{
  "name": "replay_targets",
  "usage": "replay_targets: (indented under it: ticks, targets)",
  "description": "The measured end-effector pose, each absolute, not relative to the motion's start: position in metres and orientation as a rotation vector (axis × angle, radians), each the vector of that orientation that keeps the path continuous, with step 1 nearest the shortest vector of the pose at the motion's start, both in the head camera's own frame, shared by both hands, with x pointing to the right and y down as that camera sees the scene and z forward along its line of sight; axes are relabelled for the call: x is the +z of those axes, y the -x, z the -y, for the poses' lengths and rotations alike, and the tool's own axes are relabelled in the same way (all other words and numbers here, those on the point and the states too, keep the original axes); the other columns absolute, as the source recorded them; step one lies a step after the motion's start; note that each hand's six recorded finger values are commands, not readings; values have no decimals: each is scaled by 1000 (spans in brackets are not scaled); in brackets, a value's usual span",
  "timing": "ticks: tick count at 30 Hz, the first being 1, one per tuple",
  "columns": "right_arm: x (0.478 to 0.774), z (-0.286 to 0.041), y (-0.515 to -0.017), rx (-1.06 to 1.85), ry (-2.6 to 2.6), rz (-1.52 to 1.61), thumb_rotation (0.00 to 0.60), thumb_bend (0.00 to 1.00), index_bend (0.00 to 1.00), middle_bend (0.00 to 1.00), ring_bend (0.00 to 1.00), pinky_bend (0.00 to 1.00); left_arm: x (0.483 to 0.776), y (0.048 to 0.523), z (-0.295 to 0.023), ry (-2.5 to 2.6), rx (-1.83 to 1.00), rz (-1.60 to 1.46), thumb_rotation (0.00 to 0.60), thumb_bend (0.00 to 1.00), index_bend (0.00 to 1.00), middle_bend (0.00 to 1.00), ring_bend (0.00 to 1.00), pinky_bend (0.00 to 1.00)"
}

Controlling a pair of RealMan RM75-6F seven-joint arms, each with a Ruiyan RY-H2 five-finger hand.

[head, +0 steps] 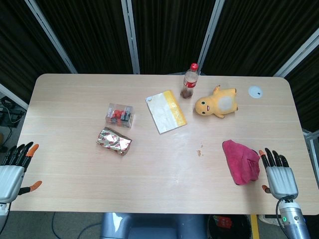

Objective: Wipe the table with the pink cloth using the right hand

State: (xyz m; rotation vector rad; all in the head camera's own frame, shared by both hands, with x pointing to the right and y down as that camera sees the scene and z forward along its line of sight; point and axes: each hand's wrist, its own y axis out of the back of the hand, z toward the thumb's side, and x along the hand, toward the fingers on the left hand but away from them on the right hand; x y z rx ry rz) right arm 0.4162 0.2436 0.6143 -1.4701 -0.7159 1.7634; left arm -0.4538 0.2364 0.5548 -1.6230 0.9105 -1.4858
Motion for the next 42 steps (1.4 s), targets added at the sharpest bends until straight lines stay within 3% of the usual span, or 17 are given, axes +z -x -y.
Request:
replay_targets:
  ticks: [14,36,42]
  targets:
    - [663,-255,-416,1837,1489,765,600,0,0,0,0,118,556,454,-236,1630,-1492,-916,600,0,0,0,0,0]
    - [701,-219,-396,1809,1535,793,600,0,1,0,0,117,562,455,-236,1654,-1528,-916,600,0,0,0,0,0]
    - [711,-207,-386,1820,1553,769,600,0,59,0,0,118,565,455,-235,1667,-1543,-916,600,0,0,0,0,0]
